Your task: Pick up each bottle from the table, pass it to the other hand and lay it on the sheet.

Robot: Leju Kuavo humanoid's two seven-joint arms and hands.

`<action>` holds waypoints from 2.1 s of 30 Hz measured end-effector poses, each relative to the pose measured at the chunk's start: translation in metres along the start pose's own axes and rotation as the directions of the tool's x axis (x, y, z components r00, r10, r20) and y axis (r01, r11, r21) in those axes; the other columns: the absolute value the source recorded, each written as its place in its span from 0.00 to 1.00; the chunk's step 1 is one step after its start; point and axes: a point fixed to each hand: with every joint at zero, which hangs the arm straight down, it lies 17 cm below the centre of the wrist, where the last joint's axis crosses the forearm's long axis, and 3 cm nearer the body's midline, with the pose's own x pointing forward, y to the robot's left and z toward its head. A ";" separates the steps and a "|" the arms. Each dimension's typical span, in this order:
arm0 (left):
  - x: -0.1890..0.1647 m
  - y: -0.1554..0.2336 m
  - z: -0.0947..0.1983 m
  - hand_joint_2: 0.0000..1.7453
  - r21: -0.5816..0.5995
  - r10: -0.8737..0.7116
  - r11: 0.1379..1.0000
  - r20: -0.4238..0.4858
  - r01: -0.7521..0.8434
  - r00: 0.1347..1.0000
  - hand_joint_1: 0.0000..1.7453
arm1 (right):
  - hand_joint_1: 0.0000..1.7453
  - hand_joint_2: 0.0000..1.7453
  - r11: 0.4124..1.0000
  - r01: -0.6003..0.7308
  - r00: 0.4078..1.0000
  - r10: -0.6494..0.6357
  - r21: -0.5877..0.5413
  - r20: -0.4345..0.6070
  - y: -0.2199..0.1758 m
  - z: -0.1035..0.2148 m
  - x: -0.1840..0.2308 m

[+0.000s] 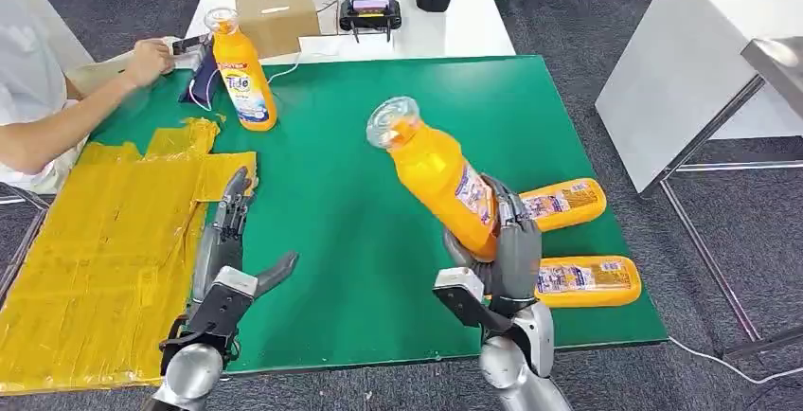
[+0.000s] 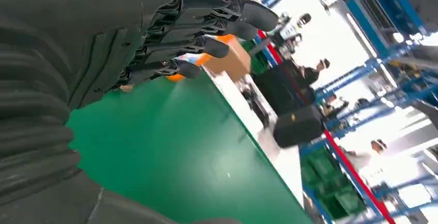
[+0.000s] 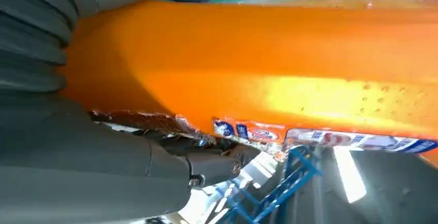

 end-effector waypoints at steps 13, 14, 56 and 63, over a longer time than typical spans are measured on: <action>0.030 -0.042 0.009 1.00 -0.145 0.141 0.980 0.046 -0.133 0.989 0.00 | 1.00 1.00 0.902 0.359 0.933 -0.341 0.240 -0.117 0.069 0.017 0.029; 0.033 -0.044 0.008 1.00 -0.149 0.152 0.978 0.052 -0.143 0.987 0.00 | 1.00 1.00 0.884 0.374 0.927 -0.357 0.281 -0.110 0.081 0.022 0.038; 0.047 -0.047 0.014 1.00 -0.198 0.442 0.881 0.027 -0.429 0.896 1.00 | 1.00 1.00 0.803 0.159 0.954 -0.274 0.574 0.119 0.176 0.087 0.113; 0.047 -0.047 0.015 1.00 -0.200 0.449 0.877 0.024 -0.436 0.893 1.00 | 1.00 1.00 0.801 0.157 0.954 -0.274 0.578 0.120 0.177 0.087 0.113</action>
